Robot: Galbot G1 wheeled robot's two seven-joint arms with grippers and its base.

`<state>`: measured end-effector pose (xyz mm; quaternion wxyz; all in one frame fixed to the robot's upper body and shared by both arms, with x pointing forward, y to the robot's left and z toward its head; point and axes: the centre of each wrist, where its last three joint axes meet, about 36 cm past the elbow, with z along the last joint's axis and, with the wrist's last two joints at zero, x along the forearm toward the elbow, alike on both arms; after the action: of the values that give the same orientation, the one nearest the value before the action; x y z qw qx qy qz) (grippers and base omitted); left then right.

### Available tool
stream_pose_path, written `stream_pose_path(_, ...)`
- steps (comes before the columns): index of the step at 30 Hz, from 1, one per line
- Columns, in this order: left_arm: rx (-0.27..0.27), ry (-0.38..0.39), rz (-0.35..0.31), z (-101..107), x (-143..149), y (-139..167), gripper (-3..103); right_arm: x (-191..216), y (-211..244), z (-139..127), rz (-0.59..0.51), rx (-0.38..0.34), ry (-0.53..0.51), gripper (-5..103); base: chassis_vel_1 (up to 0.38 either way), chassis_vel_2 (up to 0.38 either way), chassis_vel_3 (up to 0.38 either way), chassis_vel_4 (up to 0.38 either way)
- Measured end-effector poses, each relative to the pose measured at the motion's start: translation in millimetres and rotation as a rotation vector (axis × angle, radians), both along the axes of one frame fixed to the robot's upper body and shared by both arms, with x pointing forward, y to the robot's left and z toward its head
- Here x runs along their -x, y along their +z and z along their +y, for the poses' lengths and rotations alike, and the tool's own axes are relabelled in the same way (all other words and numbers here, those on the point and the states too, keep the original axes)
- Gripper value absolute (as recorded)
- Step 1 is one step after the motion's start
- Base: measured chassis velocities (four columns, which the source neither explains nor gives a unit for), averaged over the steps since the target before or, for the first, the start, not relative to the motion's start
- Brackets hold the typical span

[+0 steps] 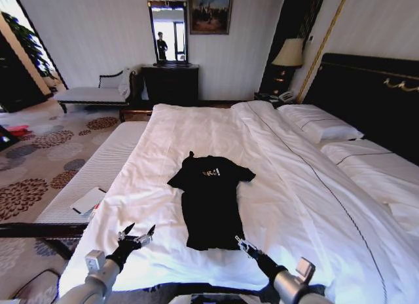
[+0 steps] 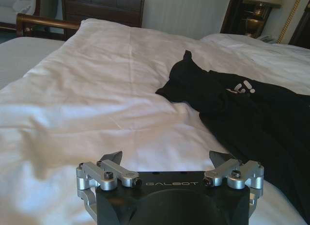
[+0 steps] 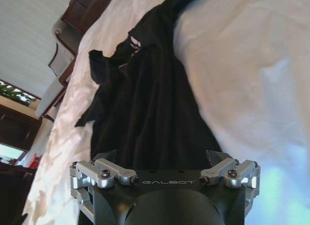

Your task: Fold the clothes on the bed.

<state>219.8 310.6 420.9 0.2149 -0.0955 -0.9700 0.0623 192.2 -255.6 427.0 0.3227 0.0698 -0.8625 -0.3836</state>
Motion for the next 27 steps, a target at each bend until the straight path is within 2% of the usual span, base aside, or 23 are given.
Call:
stream_pose_path(7,0.005,-0.012,0.005,-7,-4,-1,100,-2,-17,-9,0.029,0.032,-0.02,100,0.0,0.0,0.0,0.0)
stream_pose_path(16,0.006,-0.018,0.009,-11,-4,-2,100,0,-30,-5,0.053,0.037,-0.025,100,0.0,0.0,0.0,0.0)
stream_pose_path(20,0.004,-0.017,0.012,-11,-3,-2,100,1,-33,1,0.058,0.025,-0.023,89,0.0,0.0,0.0,0.0)
stream_pose_path(22,0.004,-0.017,0.014,-12,-2,-3,100,0,-33,1,0.056,0.023,-0.023,89,0.0,0.0,0.0,0.0)
stream_pose_path(26,0.011,-0.017,0.023,-14,1,-4,100,-2,-36,2,0.055,0.022,-0.028,70,0.0,0.0,0.0,0.0)
stream_pose_path(27,0.011,-0.017,0.023,-14,1,-4,100,-2,-36,2,0.055,0.022,-0.028,70,0.0,0.0,0.0,0.0)
